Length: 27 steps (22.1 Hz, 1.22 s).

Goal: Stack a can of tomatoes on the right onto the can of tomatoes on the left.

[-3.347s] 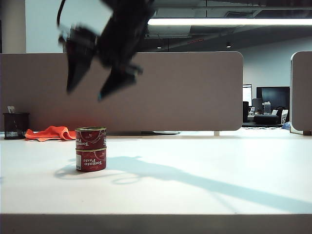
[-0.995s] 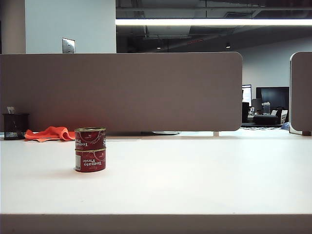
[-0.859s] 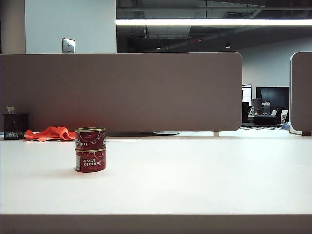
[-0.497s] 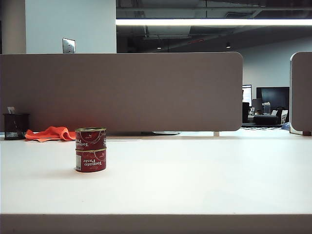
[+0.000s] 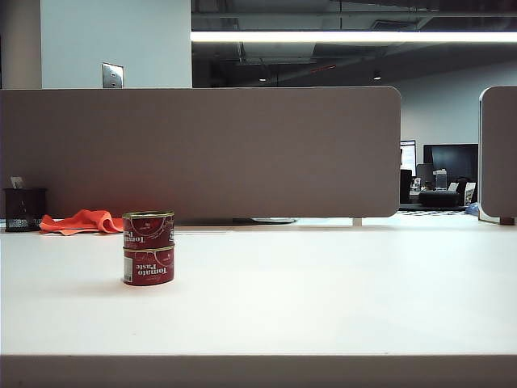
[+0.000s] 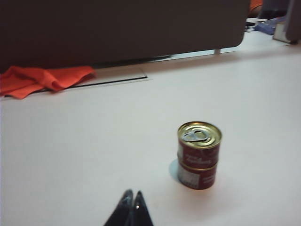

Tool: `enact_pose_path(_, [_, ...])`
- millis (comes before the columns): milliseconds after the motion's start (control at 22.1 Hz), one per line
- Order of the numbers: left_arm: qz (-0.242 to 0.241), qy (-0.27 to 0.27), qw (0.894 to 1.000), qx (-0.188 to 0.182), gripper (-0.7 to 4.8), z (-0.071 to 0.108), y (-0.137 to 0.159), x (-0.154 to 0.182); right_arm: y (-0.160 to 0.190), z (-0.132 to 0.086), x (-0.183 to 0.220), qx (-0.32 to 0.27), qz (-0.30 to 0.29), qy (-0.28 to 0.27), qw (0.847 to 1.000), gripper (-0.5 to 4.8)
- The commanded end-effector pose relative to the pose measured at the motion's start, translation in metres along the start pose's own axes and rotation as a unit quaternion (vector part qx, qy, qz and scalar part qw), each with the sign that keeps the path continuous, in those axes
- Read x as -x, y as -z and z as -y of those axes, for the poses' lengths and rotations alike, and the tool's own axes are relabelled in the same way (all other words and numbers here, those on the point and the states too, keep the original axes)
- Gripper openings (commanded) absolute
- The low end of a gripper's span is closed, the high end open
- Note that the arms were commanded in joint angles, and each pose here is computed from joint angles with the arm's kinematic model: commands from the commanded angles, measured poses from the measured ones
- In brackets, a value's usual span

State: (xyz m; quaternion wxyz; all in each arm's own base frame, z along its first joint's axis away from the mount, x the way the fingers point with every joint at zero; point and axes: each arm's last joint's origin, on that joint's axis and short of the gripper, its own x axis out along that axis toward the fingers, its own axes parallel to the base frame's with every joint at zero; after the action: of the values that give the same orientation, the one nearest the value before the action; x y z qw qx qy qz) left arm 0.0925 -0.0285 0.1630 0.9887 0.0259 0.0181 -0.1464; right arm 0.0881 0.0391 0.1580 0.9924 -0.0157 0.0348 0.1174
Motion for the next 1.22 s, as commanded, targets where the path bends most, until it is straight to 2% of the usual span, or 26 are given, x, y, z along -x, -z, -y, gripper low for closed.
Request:
enact_pose_path(45, [0.018, -0.032, 0.999, 0.018, -0.06, -0.007, -0.001, 0.000, 0.002, 0.000, 0.000, -0.012, -0.002, -0.003, 1.000, 0.53])
enact_pose_path(226, [0.030, -0.038, 0.998, 0.028, -0.06, -0.019, -0.003, 0.001, 0.002, 0.000, 0.000, -0.013, -0.001, -0.002, 1.000, 0.53])
enact_pose_path(317, [0.022, -0.077, 0.996, 0.035, -0.06, -0.026, -0.001, 0.003, 0.002, 0.000, 0.000, -0.013, -0.002, -0.002, 1.000, 0.53])
enact_pose_path(497, [0.010, -0.110, 0.993, 0.041, -0.05, -0.032, 0.002, 0.005, 0.002, 0.000, 0.000, -0.013, -0.001, -0.002, 1.000, 0.53])
enact_pose_path(1221, [0.010, -0.111, 0.993, 0.041, -0.05, -0.032, 0.002, 0.005, 0.002, 0.000, 0.000, -0.013, -0.001, -0.002, 1.000, 0.53])
